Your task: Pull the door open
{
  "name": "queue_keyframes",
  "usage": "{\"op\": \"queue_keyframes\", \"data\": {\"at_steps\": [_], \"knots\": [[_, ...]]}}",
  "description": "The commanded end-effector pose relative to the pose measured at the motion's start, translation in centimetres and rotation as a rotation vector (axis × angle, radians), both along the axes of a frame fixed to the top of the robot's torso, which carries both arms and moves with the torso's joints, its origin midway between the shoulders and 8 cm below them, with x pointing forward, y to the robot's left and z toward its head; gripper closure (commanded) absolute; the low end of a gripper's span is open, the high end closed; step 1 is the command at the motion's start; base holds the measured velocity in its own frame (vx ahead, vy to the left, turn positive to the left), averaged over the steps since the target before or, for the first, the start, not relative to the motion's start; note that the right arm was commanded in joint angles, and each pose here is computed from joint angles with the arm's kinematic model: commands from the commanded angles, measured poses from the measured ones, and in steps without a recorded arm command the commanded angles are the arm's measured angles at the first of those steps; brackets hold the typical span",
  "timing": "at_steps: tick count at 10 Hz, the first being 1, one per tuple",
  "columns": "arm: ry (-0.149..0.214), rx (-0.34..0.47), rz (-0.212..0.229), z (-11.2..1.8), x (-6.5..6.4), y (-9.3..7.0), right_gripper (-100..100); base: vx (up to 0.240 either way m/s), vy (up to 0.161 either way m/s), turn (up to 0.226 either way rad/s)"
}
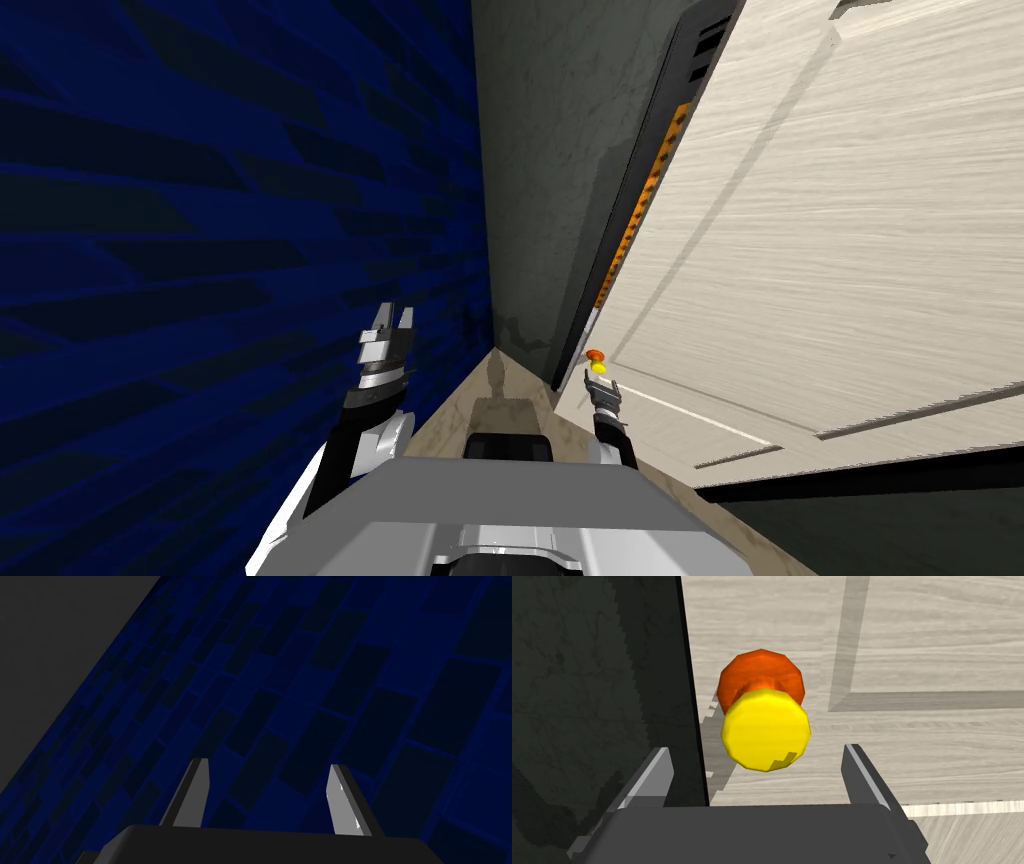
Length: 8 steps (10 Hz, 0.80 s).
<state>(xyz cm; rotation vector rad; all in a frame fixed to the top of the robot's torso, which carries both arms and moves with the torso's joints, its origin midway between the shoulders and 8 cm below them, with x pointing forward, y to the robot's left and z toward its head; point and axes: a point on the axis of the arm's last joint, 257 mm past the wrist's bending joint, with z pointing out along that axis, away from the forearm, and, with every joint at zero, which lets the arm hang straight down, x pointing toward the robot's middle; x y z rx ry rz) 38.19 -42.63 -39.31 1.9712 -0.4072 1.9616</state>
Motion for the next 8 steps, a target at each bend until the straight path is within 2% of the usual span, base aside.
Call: {"op": "queue_keyframes", "data": {"at_steps": [1,3,4,5,8], "knots": [[-0.002,0.000,-0.018,0.0,-0.9,-2.0,-100,0.203,-0.036,0.100],[-0.005,-0.001,-0.038,0.1,-1.9,-4.0,-100,0.184,-0.026,0.112],[-0.004,-0.001,-0.032,0.0,-1.6,-3.1,-100,0.082,-0.012,0.020],[-0.004,-0.001,-0.032,0.0,-1.6,-3.1,100,-0.009,-0.008,-0.044],[-0.004,-0.001,-0.032,0.0,-1.6,-3.1,100,-0.026,-0.002,0.006]]}}
